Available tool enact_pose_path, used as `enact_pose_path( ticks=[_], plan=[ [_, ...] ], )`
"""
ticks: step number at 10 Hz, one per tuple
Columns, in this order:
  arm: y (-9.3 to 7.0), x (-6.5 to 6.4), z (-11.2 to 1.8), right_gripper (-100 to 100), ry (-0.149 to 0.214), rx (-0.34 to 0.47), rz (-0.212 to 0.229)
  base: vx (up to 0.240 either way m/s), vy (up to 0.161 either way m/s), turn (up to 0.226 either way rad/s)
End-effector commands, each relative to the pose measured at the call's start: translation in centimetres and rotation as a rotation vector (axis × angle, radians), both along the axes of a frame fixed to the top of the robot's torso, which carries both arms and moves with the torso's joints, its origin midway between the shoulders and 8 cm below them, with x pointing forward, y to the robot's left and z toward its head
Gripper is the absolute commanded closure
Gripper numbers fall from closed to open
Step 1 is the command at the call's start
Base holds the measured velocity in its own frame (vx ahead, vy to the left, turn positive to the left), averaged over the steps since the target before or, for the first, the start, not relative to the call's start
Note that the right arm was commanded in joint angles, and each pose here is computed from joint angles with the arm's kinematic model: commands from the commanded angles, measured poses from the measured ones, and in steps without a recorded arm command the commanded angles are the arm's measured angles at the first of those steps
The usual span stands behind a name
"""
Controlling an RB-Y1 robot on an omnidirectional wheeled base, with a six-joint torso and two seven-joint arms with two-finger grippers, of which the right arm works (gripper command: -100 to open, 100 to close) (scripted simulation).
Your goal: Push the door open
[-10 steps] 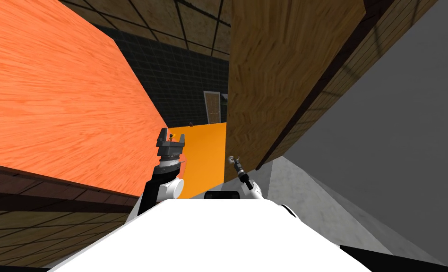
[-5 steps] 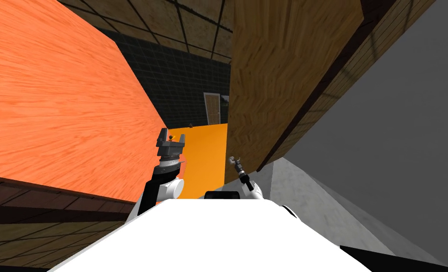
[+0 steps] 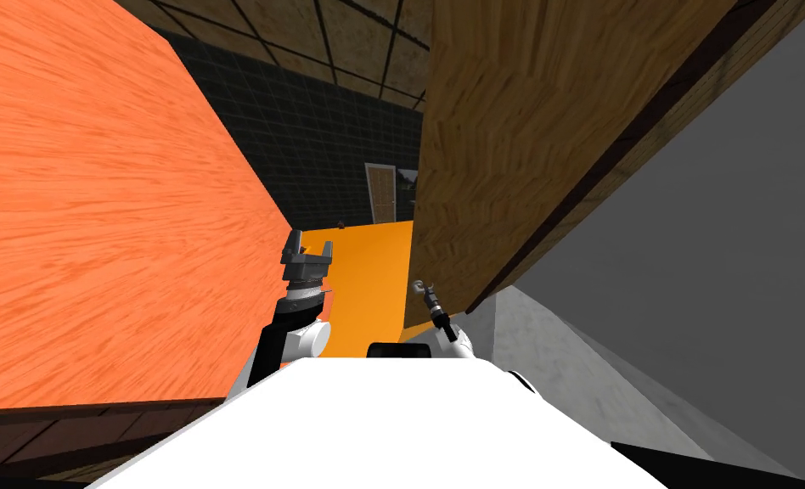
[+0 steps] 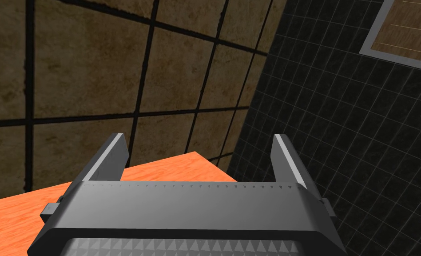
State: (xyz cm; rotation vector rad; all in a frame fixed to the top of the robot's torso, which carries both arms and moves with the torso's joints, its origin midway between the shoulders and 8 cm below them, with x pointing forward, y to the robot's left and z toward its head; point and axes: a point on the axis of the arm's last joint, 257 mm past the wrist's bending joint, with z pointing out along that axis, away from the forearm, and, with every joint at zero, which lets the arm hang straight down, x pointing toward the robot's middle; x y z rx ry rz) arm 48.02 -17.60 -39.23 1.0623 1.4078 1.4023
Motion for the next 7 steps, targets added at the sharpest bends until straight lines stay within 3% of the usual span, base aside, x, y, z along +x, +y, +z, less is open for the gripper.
enact_pose_path(
  ticks=[1,5,7],
  plan=[
    [-1.7,0.5,0.4,100,-0.013,-0.007,-0.035,0.156,0.103,-0.075],
    [-4.3,0.8,0.4,100,-0.012,-0.010,-0.104,0.163,0.122,-0.051],
    [-4.3,0.7,0.2,100,-0.007,-0.010,-0.104,0.086,0.054,-0.014]
  ],
)
